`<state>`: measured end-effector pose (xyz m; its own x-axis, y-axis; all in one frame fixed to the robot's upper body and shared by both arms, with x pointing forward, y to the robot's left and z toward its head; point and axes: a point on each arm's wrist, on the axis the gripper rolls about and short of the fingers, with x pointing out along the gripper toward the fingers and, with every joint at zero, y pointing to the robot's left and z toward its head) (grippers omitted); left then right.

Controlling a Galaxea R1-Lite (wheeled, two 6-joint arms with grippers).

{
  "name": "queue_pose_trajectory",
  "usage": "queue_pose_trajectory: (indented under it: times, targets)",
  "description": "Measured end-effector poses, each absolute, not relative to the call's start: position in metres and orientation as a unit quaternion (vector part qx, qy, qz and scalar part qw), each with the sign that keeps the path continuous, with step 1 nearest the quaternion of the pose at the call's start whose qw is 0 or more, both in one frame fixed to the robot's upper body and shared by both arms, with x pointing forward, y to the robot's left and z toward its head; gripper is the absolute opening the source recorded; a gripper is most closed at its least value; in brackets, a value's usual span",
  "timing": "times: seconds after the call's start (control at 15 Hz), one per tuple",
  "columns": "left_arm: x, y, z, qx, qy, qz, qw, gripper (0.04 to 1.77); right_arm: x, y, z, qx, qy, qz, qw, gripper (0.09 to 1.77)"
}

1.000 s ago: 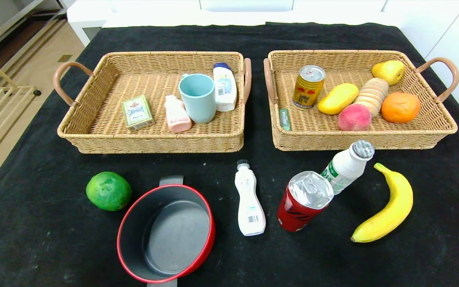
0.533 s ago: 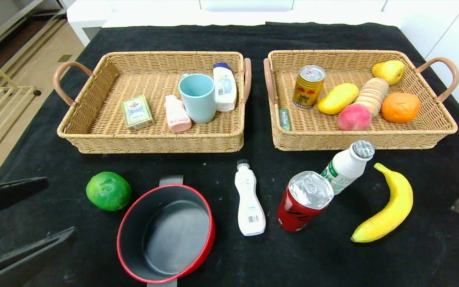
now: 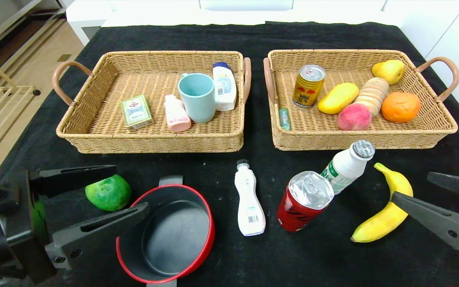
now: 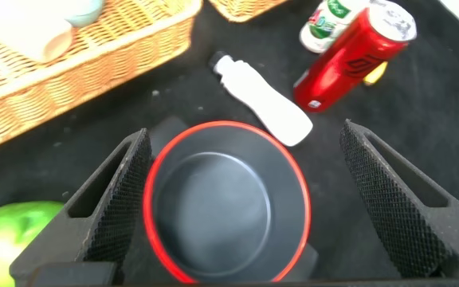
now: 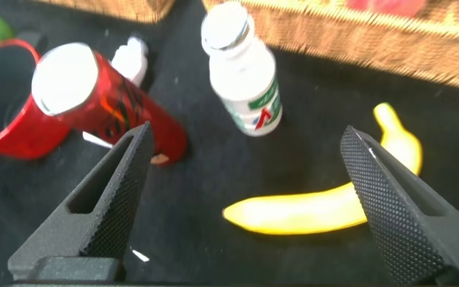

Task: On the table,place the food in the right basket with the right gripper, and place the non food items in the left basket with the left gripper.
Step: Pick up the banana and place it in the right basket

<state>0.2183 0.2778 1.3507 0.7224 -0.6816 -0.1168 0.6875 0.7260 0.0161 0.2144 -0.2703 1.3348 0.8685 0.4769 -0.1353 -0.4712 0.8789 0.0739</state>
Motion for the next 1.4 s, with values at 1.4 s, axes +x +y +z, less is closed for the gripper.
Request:
queue_pose_trajectory:
  times: [1.4]
  targets:
    - [0.211, 0.28, 1.356, 0.034, 0.033, -0.343, 0.938, 1.72, 0.263, -0.266, 1.346, 0.14, 0.28, -0.043, 0.949, 1.71]
